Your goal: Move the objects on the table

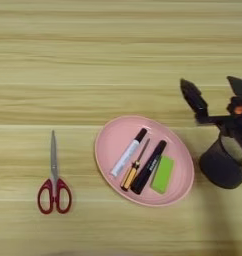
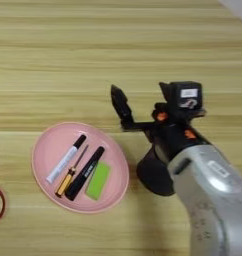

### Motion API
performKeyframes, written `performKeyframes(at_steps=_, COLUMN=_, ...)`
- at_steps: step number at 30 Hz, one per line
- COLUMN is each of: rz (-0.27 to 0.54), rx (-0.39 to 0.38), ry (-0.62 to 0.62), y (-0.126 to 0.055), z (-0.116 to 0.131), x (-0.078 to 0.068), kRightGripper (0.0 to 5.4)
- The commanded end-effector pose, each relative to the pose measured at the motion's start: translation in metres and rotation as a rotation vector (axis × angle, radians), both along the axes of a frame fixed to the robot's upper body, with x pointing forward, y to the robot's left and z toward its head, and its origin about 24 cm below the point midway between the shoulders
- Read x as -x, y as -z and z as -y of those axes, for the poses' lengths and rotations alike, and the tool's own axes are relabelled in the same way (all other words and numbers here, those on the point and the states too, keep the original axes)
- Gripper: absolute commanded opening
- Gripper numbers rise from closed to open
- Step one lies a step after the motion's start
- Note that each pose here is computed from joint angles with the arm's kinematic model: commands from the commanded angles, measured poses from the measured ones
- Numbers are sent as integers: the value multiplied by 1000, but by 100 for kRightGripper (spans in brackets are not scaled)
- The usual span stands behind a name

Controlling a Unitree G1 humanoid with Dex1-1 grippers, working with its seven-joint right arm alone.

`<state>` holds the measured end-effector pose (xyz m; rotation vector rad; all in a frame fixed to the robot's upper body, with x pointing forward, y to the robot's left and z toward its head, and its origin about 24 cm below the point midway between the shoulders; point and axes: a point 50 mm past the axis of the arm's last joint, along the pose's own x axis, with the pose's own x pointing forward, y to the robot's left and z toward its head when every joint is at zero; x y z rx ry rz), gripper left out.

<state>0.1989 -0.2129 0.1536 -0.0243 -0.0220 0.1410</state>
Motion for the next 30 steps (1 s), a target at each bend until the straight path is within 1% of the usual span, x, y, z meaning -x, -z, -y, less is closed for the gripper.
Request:
performKeyframes(at_steps=1, rz=172, rx=76, ry=-35, y=2, z=-31, x=-5, kRightGripper=537)
performKeyframes(at_steps=3, rz=190, rx=78, ry=-33, y=8, z=-35, x=-6, kRightGripper=537)
performKeyframes(at_steps=7, rz=239, rx=74, ry=-24, y=15, z=-42, x=-9, kRightGripper=537)
performKeyframes(at_steps=13, rz=304, rx=78, ry=13, y=25, z=-50, x=-17, kRightGripper=537)
performKeyframes(at_steps=17, rz=358, rx=118, ry=53, y=31, z=-50, x=-22, kRightGripper=537)
performKeyframes(at_steps=19, rz=365, rx=124, ry=69, y=34, z=-51, x=-24, kRightGripper=537)
performKeyframes(at_steps=23, rz=352, rx=75, ry=113, y=44, z=-48, x=-28, kRightGripper=537)
performKeyframes(at_steps=27, rz=324, rx=24, ry=131, y=52, z=-51, x=-30, kRightGripper=537)
performKeyframes(at_steps=30, rz=306, rx=11, ry=140, y=59, z=-51, x=-32, kRightGripper=537)
